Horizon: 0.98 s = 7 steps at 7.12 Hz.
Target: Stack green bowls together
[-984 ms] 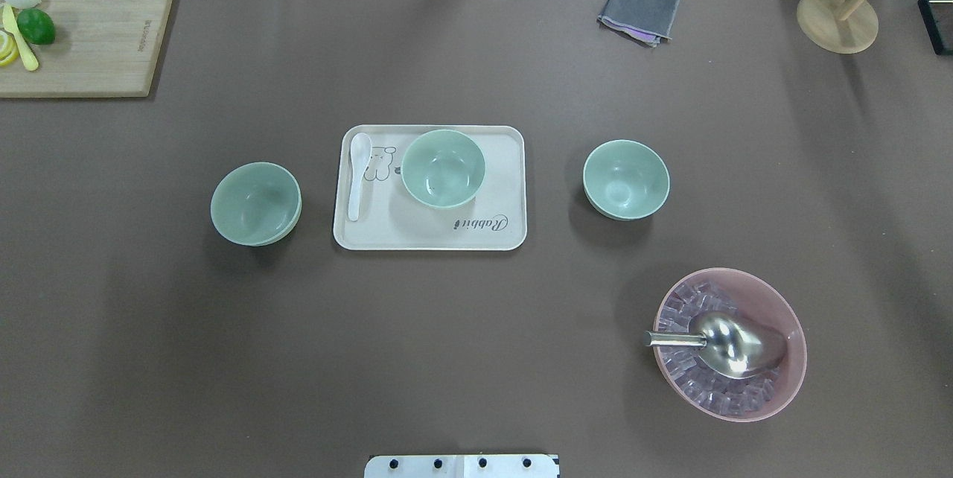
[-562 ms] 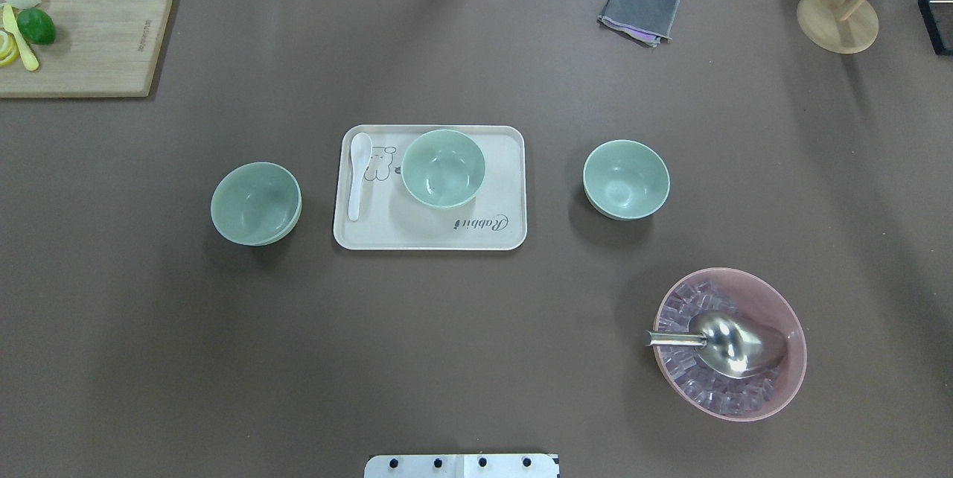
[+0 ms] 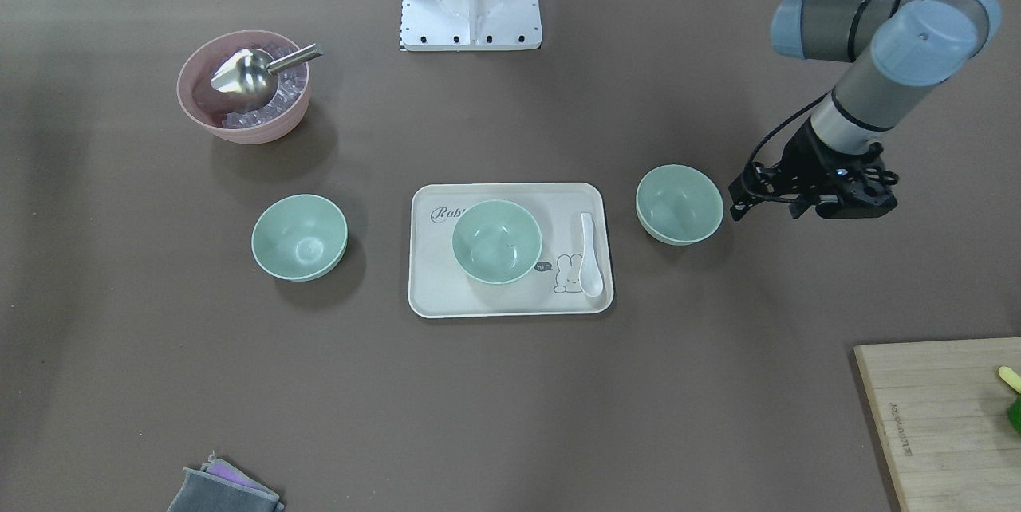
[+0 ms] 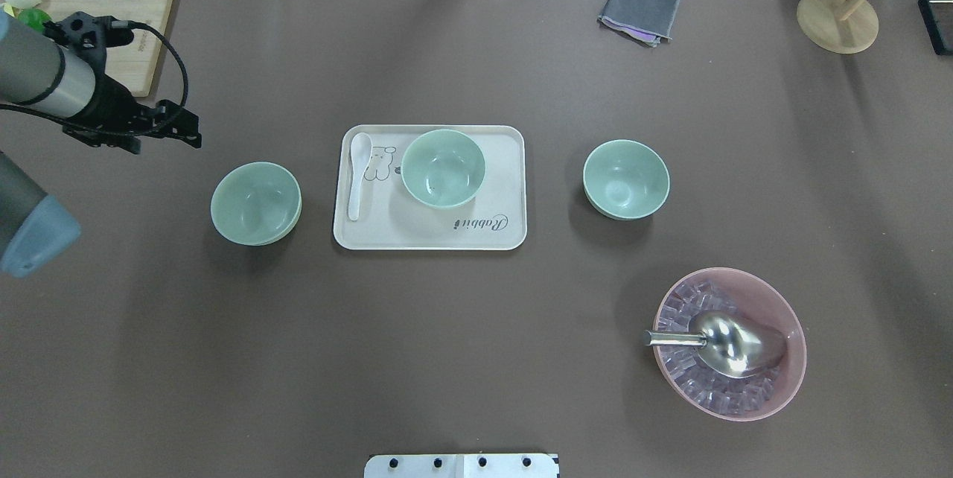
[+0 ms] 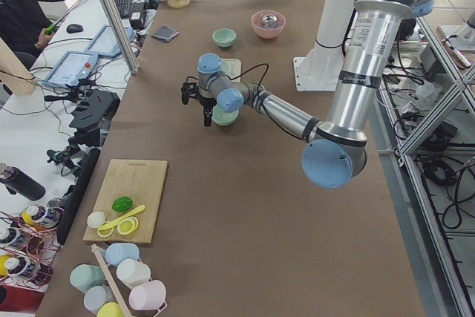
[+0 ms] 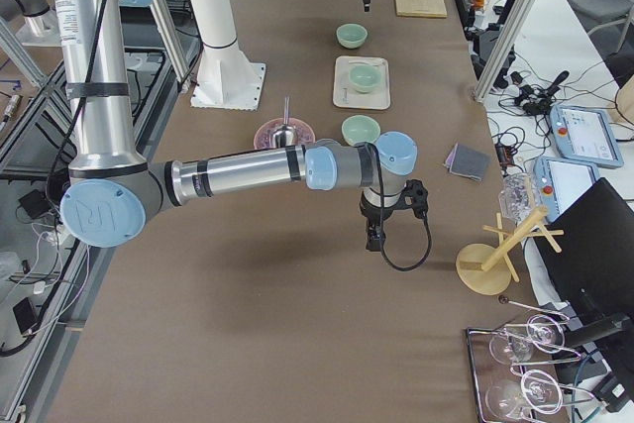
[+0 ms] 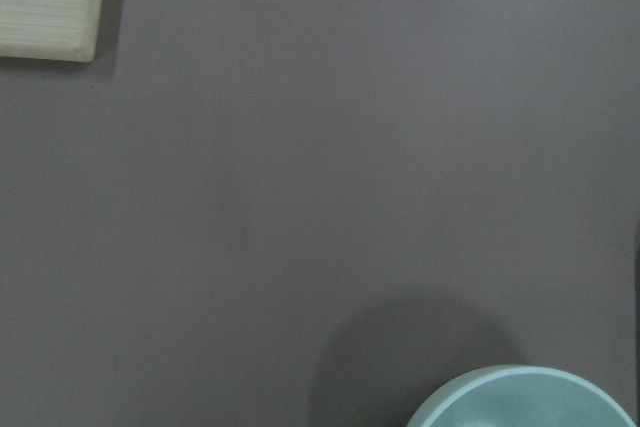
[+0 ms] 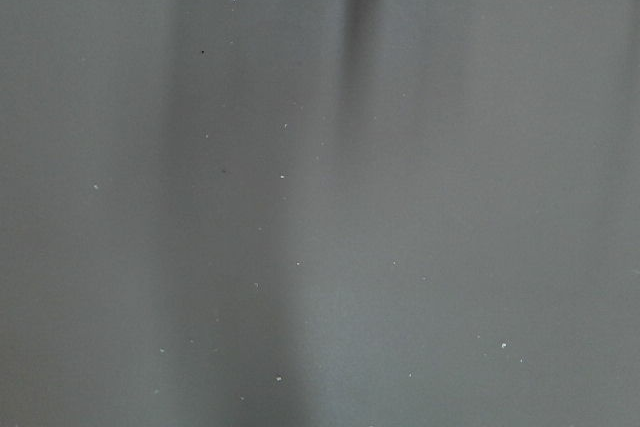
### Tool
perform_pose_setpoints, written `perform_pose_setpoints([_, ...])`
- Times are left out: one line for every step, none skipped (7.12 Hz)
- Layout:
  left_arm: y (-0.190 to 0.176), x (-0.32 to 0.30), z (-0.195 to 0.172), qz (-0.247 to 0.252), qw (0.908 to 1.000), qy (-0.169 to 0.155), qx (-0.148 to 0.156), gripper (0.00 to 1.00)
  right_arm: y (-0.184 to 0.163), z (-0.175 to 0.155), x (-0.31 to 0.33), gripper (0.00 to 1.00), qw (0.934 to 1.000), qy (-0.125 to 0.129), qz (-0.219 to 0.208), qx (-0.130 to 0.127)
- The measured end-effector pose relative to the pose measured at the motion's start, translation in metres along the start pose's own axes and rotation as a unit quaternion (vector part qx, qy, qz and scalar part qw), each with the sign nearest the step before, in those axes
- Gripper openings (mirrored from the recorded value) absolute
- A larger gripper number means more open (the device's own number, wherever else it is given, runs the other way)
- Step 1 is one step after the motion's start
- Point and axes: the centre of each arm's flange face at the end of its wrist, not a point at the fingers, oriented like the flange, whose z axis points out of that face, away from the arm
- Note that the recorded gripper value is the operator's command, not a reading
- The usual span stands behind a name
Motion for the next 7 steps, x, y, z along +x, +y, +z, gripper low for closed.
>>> perform_pose_setpoints([0.008,0.008,0.015,0.002,1.0000,-0.002,-0.001,0.98,-0.001,0.002,-0.003,1.00,1.0000,0.000,0.000,-0.001])
perform_pose_setpoints([0.015,0.013,0.025,0.006,1.0000,-0.003,-0.005,0.97,-0.002,0.002,-0.008,1.00,1.0000,0.001,0.006,-0.001])
perform_pose_setpoints([0.022,0.018,0.032,0.010,0.9999,-0.004,-0.011,0.92,-0.005,0.002,-0.013,1.00,0.9999,0.001,0.012,-0.001])
perform_pose_setpoints([0.028,0.021,0.039,0.014,0.9997,-0.005,-0.017,0.80,-0.007,0.002,-0.017,1.00,0.9999,0.002,0.015,-0.001])
perform_pose_setpoints([0.033,0.023,0.045,0.017,0.9996,-0.006,-0.022,0.56,-0.009,0.003,-0.021,1.00,0.9998,0.001,0.019,-0.001])
perform_pose_setpoints([0.036,0.022,0.051,0.018,0.9994,-0.009,-0.027,0.15,-0.010,0.003,-0.024,1.00,0.9997,0.000,0.024,-0.002])
perform_pose_setpoints([0.038,0.022,0.055,0.019,0.9993,-0.011,-0.030,0.00,-0.011,0.003,-0.026,1.00,0.9997,0.000,0.026,-0.001])
